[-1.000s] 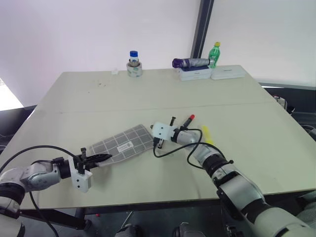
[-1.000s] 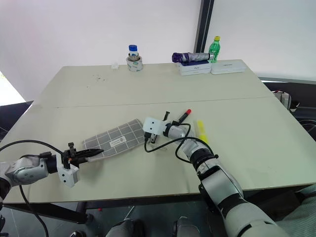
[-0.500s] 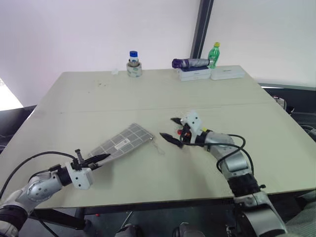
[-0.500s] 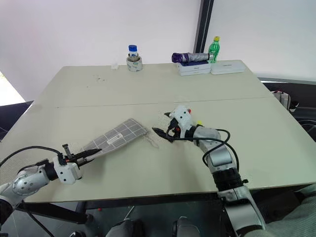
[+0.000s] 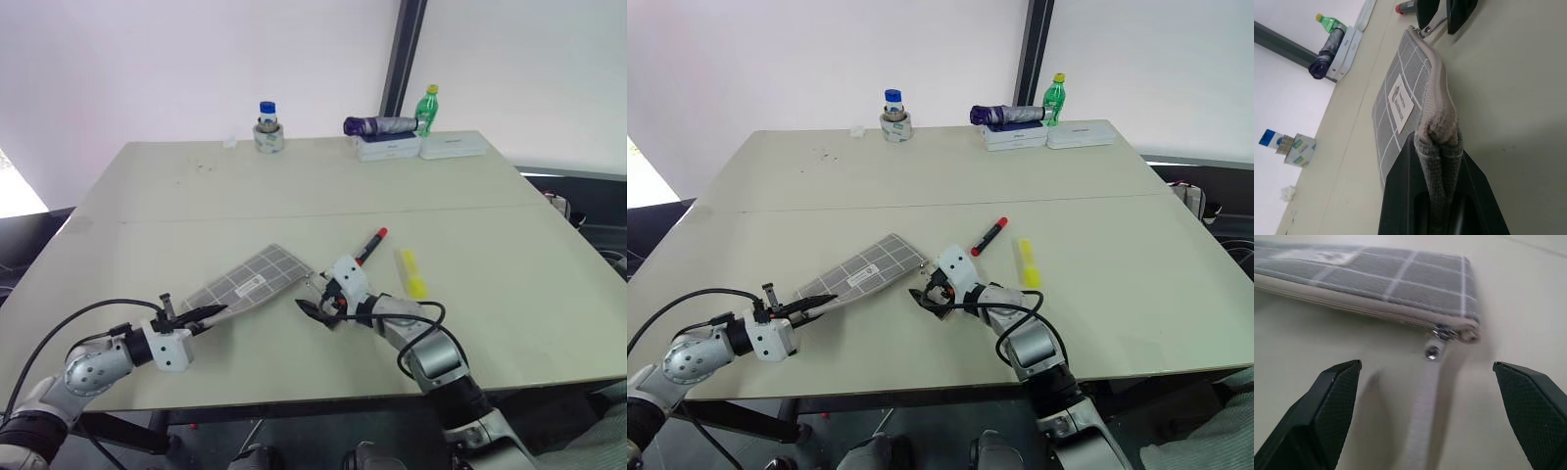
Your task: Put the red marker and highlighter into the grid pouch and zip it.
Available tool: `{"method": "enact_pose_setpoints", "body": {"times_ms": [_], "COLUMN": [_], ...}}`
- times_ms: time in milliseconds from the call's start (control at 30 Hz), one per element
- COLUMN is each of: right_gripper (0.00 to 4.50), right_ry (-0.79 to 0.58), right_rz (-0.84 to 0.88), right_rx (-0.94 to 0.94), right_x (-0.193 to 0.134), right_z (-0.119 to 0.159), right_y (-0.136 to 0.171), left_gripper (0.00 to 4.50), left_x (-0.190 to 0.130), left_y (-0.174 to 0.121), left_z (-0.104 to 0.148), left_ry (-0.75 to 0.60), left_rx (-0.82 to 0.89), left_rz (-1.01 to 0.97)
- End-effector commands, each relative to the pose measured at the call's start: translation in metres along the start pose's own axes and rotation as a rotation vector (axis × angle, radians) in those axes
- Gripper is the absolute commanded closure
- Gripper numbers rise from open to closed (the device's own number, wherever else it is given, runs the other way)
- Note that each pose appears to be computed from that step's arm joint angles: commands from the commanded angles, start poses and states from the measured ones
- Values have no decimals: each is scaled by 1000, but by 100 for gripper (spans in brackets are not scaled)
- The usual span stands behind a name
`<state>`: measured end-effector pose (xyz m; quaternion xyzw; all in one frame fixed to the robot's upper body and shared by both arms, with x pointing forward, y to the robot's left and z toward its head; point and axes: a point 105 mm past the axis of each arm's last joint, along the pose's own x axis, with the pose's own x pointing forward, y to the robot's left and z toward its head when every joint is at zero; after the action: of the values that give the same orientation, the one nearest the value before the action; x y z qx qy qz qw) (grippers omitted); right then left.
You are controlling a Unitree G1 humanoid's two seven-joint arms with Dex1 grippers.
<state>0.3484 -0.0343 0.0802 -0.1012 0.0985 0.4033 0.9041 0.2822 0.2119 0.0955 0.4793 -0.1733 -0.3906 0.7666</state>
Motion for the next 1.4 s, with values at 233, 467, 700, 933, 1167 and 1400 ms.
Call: {"method": "enact_pose_setpoints", "body": {"times_ms": [233, 467, 700, 933, 1167, 1400], "right_gripper": [402, 447, 447, 447, 447, 447], "right_ry": [-27, -12, -47, -130, -213, -229], "right_rz": [12, 83, 186, 325, 498, 424], "right_rx": [-97, -271, -433, -629, -832, -776], "right_x": [10, 8, 17, 16, 11, 15], "right_z": [11, 20, 36, 52, 62, 70], "right_y": [10, 20, 45, 62, 84, 69], "left_gripper": [450, 450, 450, 450, 450, 450], "left_x": [0, 5, 31, 45, 64, 71], "left_y": [5, 4, 3, 10, 23, 25], "left_z": [6, 8, 16, 12, 8, 17], "left_ry": [-15, -13, -22, 25, 58, 26], "left_rx": [10, -12, -29, -27, -17, -20], "left_rz": [29, 58, 93, 158, 233, 247]}}
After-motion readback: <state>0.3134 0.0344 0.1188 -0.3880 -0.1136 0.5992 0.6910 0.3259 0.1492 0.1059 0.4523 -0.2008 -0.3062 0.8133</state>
